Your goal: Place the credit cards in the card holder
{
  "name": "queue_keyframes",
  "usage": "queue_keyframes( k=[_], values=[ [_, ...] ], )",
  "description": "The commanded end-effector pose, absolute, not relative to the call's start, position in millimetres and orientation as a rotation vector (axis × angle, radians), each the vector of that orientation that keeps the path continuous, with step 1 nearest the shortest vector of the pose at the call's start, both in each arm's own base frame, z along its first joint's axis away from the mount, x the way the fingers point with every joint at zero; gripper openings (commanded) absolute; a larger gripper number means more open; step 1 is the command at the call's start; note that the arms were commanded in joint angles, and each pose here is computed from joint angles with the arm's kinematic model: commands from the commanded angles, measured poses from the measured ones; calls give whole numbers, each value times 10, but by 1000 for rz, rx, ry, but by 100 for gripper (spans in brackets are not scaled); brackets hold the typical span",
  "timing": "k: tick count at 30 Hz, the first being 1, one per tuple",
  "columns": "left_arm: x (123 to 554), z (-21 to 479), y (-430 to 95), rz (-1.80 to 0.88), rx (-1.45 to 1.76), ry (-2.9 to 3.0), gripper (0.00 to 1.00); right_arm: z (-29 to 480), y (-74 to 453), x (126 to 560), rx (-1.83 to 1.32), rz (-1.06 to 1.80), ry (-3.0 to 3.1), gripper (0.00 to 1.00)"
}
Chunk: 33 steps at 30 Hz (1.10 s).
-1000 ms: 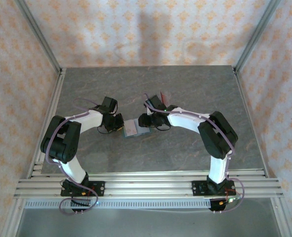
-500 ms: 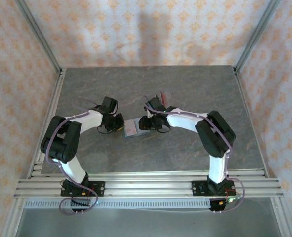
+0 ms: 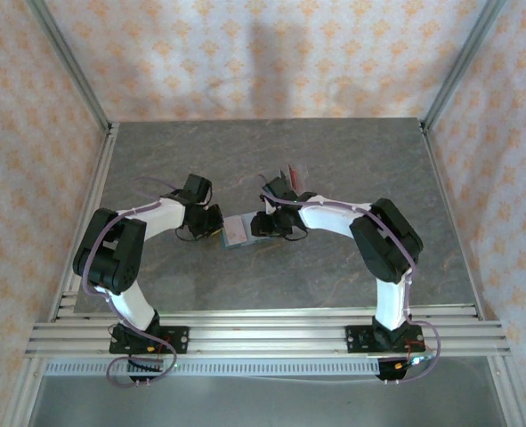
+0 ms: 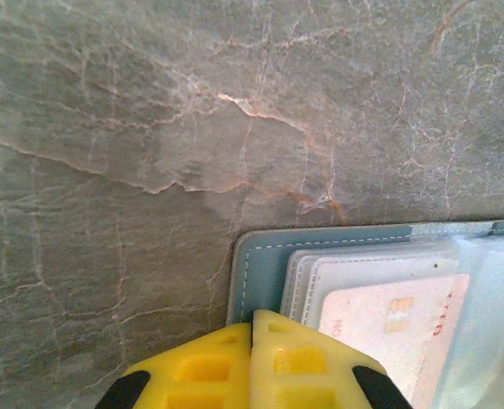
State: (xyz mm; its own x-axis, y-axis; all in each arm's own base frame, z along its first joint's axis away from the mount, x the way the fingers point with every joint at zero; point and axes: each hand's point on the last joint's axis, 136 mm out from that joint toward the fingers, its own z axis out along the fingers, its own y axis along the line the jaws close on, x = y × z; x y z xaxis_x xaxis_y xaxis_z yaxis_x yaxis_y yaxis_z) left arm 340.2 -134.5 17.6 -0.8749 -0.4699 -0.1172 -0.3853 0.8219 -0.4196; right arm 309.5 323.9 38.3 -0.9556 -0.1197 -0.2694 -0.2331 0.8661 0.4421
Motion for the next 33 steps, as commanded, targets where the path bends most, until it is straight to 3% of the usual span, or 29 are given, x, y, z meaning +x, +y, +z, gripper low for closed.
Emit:
queue_keyframes(
  k=[1,20,33],
  values=[
    [3208,-60,-1353,-510,-679,2880,3,360,3162,3077,-251,658,2826,40],
    [3194,-83,-1367,-506,-677,2887,3,748,3525,3160,-303,912,2697,38],
    [3311,-24,-1512,-628,-721,2862,3,908,4065,3117,-321,1174,2561,39]
  ],
)
